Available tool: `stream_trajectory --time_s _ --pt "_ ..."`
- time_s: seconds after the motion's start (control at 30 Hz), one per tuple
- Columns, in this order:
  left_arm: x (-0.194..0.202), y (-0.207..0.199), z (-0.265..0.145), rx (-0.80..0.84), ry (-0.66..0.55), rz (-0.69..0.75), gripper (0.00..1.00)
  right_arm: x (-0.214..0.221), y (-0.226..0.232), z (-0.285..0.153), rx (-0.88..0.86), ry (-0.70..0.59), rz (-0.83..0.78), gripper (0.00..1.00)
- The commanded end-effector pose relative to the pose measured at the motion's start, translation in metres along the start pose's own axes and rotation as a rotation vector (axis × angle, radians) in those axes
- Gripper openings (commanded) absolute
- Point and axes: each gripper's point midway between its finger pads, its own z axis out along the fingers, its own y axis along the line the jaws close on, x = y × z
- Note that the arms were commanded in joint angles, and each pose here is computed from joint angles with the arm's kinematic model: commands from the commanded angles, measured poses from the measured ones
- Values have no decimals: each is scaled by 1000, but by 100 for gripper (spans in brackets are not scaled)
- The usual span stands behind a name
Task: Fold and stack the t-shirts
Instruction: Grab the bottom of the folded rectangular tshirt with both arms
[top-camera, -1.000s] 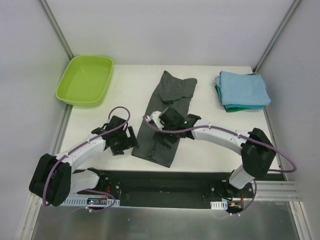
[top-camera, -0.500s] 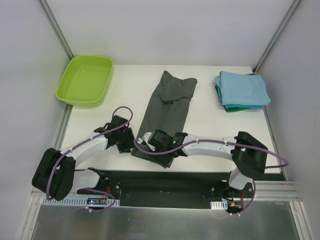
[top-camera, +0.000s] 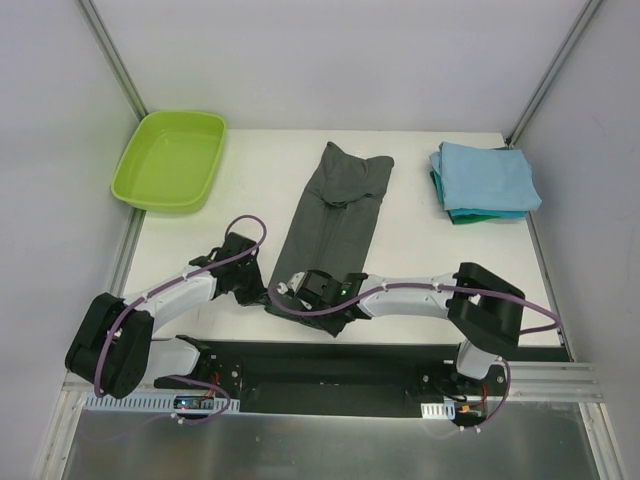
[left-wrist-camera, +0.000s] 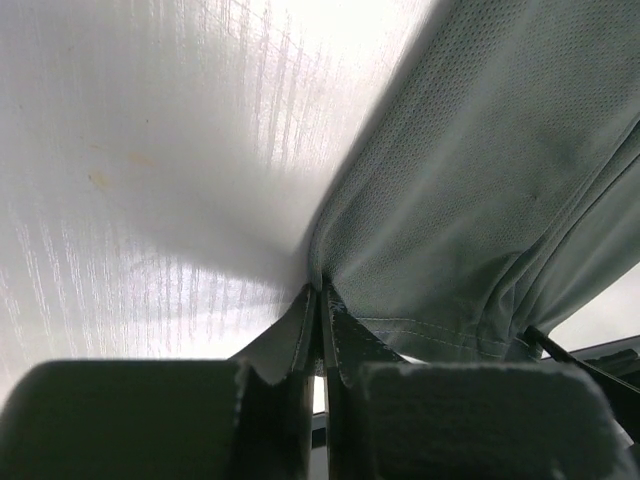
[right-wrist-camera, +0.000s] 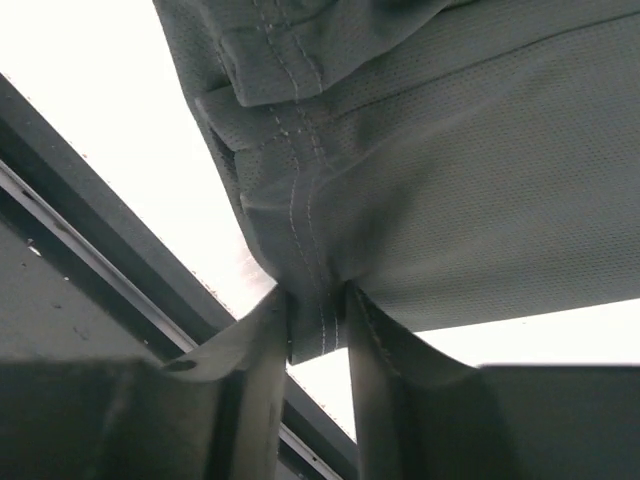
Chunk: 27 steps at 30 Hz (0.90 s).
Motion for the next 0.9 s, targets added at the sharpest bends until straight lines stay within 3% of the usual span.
stream_trajectory --time_s 0.0,0.1,0.13,0.43,0.67,0.87 --pt "16 10 -3 -8 31 13 0 19 -1 12 45 73 19 24" --pt "18 10 -10 8 9 -6 0 17 0 4 55 57 17 4" --pt "18 12 -14 2 -2 -19 0 14 3 0 43 49 14 2" --pt "15 2 -61 103 -131 -27 0 -15 65 -57 -275 -151 -39 1" --pt "-14 -36 -98 209 -245 18 0 -24 21 -86 -116 -233 -2 1" --pt "-57 -75 -107 203 -288 85 0 -36 -55 -101 50 -286 166 1"
